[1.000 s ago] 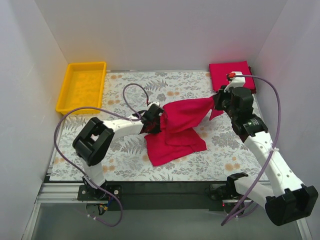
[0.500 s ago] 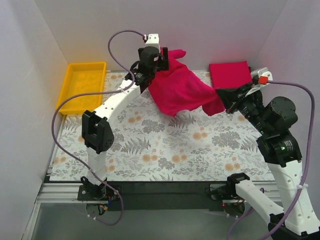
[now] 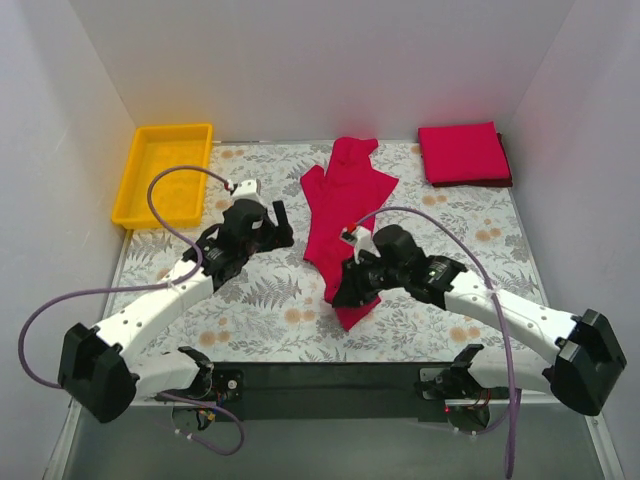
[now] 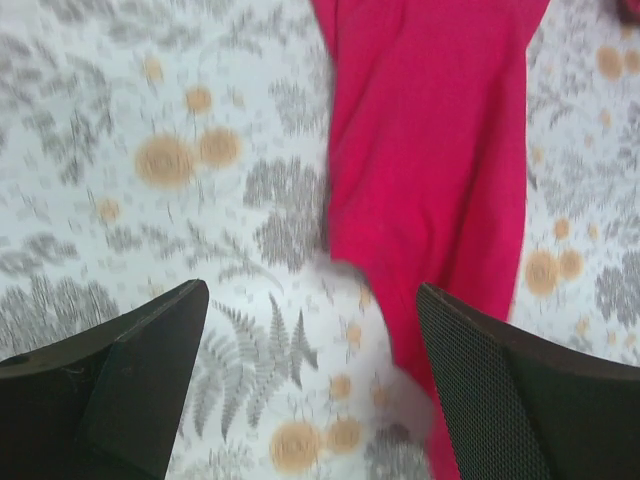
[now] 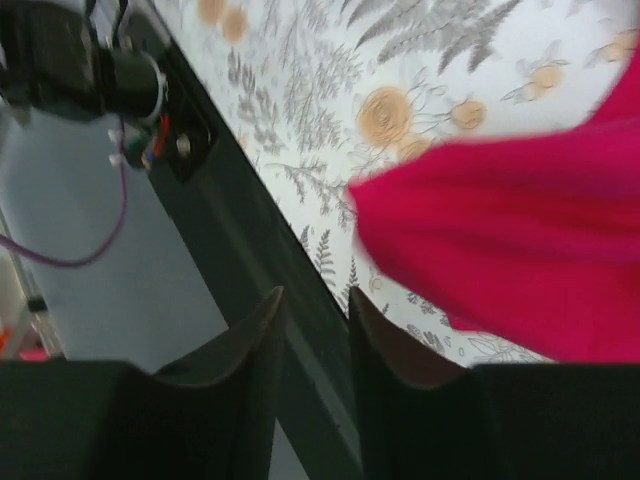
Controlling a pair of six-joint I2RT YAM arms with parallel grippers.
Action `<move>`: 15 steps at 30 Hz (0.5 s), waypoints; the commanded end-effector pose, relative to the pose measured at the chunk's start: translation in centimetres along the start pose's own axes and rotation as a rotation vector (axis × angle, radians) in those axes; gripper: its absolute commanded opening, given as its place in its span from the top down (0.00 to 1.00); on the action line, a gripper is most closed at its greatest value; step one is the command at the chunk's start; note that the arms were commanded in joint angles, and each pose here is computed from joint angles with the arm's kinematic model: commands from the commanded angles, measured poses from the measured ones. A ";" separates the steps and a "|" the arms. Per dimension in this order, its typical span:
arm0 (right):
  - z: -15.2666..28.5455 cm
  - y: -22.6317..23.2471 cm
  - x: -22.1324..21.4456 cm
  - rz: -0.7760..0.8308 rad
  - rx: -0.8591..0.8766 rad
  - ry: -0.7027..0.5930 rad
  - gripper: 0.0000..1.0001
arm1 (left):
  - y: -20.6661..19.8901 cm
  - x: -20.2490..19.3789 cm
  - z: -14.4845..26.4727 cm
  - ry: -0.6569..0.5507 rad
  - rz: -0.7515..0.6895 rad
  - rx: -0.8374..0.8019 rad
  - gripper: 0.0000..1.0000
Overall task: Fold and stack the t-shirts
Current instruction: Flatten the tshirt out
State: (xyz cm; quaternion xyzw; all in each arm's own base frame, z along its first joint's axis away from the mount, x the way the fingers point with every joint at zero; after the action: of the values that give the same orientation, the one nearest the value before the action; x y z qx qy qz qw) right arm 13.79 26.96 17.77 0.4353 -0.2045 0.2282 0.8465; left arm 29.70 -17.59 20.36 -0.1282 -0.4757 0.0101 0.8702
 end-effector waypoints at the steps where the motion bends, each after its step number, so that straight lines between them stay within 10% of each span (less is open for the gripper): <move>1: -2.1 2.1 -0.7 0.086 0.024 0.085 0.60 | 0.2 -5.2 2.5 0.137 0.100 -0.053 0.15; 15: 4.1 -17.1 11.2 -0.065 -0.598 -0.335 0.53 | -7.1 -14.2 3.1 0.375 0.013 -0.195 0.15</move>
State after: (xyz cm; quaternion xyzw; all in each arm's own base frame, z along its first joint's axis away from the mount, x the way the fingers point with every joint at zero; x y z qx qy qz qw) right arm 27.50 18.82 15.28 0.2383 -0.3414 0.0837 0.9054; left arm 18.00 -23.05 11.46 -0.2089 -0.2971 -0.0433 0.9307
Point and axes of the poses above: each gripper's point midway between its finger pads, its own z axis back along the fingers, its own y axis along the line the jaws close on, x = y × z, the point moved 3 cm from there along z, back along the fingers, and after that the axes turned 5 degrees about -z, right-handed, at the moved point
